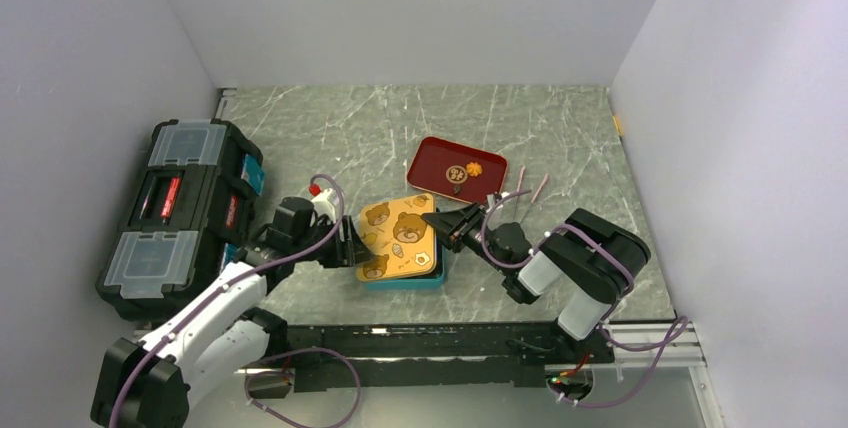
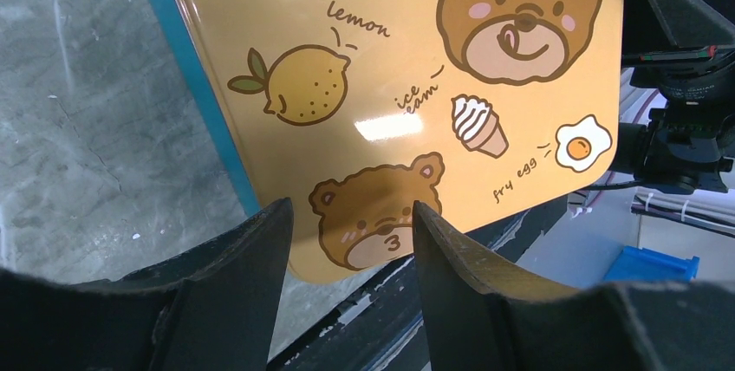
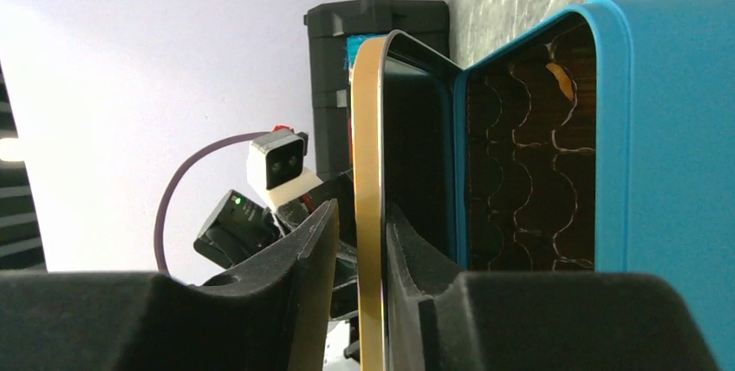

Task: Pack the cookies

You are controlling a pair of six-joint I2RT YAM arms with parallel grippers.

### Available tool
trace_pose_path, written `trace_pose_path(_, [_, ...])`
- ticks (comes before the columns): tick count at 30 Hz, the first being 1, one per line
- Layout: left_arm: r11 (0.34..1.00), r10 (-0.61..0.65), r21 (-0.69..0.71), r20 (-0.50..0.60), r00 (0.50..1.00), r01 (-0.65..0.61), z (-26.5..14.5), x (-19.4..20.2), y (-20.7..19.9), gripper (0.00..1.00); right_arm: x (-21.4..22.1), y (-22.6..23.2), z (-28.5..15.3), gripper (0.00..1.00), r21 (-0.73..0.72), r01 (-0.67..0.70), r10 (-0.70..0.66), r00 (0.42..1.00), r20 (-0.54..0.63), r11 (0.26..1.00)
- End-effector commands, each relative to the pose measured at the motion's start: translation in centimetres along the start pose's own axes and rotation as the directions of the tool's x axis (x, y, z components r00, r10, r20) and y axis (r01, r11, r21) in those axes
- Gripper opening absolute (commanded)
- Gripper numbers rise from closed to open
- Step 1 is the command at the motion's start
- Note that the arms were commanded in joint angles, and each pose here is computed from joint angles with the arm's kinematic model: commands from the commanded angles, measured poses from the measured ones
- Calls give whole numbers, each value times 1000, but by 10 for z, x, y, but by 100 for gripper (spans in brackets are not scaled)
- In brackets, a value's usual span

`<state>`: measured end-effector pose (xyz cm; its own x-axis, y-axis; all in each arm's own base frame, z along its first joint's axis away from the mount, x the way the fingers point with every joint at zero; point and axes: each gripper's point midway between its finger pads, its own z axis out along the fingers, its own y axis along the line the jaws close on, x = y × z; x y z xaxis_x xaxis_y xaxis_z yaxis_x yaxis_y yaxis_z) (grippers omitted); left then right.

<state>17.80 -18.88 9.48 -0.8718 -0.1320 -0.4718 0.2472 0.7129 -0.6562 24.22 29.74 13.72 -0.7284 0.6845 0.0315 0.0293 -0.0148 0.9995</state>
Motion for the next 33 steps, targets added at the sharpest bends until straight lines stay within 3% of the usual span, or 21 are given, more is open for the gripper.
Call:
trace_pose_path(1, [999, 20, 36, 23, 1000, -21, 2, -7, -7, 58, 0, 32, -4, 31, -129, 3, -4, 1000, -4, 992])
trace_pose_path(11, [999, 26, 32, 23, 999, -27, 3, -10, -7, 58, -5, 29, -6, 38, -74, 48, -48, 999, 3, 996])
trace_pose_path(24, [999, 24, 48, 20, 1000, -25, 6, -11, -9, 58, -24, 21, -12, 45, 172, 253, -266, 963, 55, 952])
trace_pose_path(33, [998, 32, 48, 8, 999, -32, 8, -12, -10, 58, -23, 12, -13, 46, 196, 250, -261, 965, 34, 948])
